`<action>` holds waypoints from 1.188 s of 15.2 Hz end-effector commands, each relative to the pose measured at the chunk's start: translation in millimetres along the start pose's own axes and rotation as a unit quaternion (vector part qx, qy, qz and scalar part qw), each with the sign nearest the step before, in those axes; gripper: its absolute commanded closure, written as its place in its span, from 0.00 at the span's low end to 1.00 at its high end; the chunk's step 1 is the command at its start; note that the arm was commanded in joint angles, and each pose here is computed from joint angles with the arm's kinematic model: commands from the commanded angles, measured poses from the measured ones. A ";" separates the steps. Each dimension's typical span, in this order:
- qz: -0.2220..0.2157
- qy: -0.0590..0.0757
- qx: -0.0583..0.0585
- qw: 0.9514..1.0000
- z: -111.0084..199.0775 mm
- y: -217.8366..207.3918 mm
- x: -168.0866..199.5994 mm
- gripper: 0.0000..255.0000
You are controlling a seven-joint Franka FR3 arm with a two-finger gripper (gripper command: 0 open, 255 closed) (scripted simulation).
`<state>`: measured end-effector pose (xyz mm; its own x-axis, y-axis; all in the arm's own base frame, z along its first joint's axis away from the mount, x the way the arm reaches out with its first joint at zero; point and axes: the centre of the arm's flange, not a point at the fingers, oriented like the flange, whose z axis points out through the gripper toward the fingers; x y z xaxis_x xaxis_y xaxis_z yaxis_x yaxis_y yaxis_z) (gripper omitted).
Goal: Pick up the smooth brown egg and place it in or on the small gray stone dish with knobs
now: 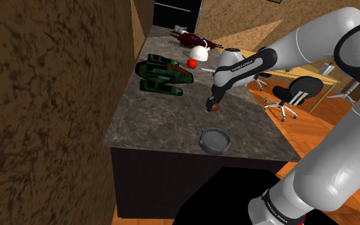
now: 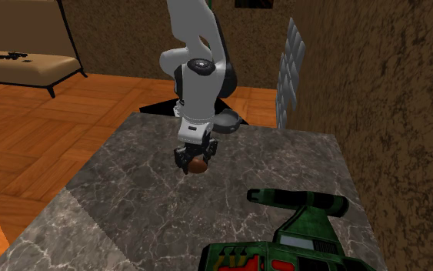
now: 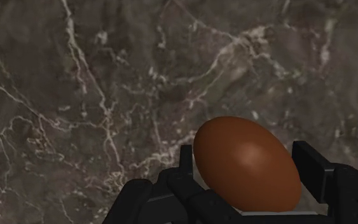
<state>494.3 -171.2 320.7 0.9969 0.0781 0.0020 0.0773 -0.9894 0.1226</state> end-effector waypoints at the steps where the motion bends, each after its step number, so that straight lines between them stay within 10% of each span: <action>1: 0.000 0.000 0.000 1.000 0.2 -0.2 0.0 1.00; 18: 0.000 0.000 0.000 1.000 -73.2 8.8 0.1 1.00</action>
<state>494.3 -170.4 389.1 0.9969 0.0785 0.0021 0.0777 -0.9894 0.1225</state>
